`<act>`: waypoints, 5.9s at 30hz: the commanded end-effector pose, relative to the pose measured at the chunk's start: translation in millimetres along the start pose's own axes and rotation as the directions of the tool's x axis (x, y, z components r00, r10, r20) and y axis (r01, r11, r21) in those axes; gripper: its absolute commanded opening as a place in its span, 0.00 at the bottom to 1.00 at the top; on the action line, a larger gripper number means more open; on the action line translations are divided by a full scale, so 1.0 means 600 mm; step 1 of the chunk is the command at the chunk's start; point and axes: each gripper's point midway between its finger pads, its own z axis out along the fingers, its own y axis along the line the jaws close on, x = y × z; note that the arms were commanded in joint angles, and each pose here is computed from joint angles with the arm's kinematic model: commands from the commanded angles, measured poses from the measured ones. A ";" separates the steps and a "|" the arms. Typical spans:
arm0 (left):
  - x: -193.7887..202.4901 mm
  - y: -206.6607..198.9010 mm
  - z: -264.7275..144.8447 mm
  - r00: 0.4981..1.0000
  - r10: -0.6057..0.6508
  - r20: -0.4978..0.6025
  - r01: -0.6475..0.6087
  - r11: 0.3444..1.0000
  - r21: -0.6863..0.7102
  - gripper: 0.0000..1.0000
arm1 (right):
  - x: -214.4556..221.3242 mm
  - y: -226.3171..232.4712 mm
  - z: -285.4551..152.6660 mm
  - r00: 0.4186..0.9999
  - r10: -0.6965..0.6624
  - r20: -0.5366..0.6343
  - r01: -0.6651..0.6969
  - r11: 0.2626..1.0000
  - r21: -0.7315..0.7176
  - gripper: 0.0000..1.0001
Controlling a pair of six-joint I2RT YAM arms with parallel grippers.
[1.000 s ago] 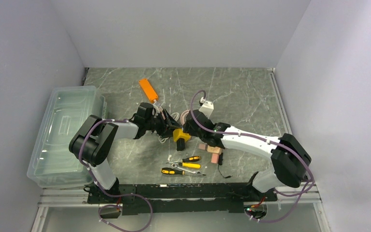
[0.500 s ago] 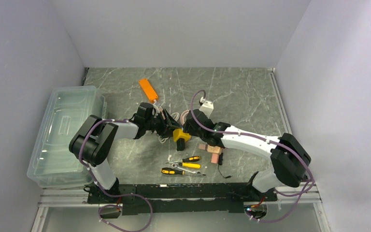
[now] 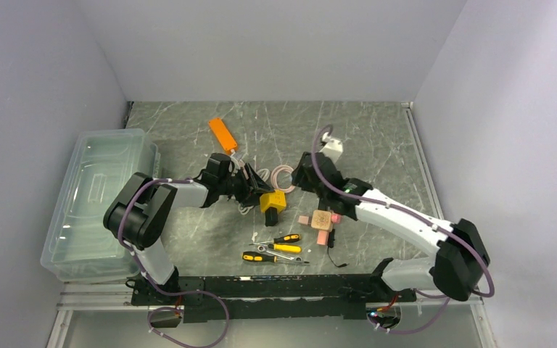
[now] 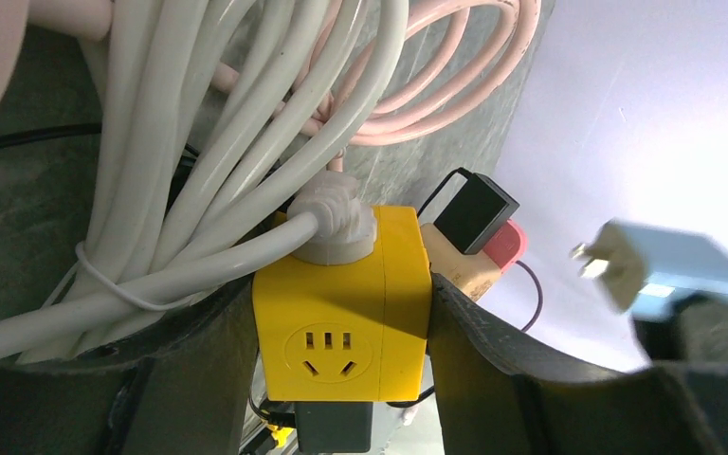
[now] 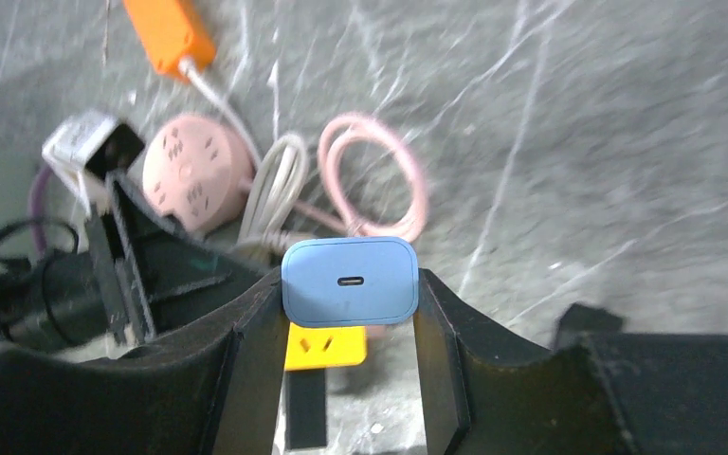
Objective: Pull the plug off the socket
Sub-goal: Place the plug at the center of the board, then remove the plug from the socket.
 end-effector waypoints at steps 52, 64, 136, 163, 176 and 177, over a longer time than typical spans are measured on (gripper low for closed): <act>-0.012 -0.057 -0.114 0.898 0.427 -0.109 -0.431 0.902 -0.016 0.01 | -0.111 -0.532 0.056 0.918 0.353 -0.180 -0.245 0.863 0.442 0.81; -0.073 -0.018 -0.130 0.979 0.204 0.019 -0.204 0.979 0.000 0.00 | -0.170 -0.410 -0.002 0.969 0.233 -0.087 -0.211 0.955 0.208 0.84; -0.145 -0.034 -0.141 0.948 -0.076 0.309 0.037 0.991 0.132 0.00 | 0.189 0.190 0.088 0.953 -0.210 -0.220 0.128 0.933 -0.336 0.41; -0.151 -0.020 -0.139 0.947 -0.123 0.297 0.082 0.986 0.146 0.00 | 0.194 0.167 0.087 0.946 -0.274 -0.173 0.205 0.919 -0.336 0.00; -0.147 -0.015 -0.138 0.943 -0.153 0.295 0.109 0.981 0.162 0.00 | 0.201 0.146 0.114 0.941 -0.223 -0.254 0.174 0.964 -0.201 0.00; -0.147 -0.015 -0.138 0.943 -0.155 0.295 0.110 0.980 0.163 0.00 | 0.200 0.151 0.113 0.942 -0.221 -0.253 0.171 0.963 -0.206 0.00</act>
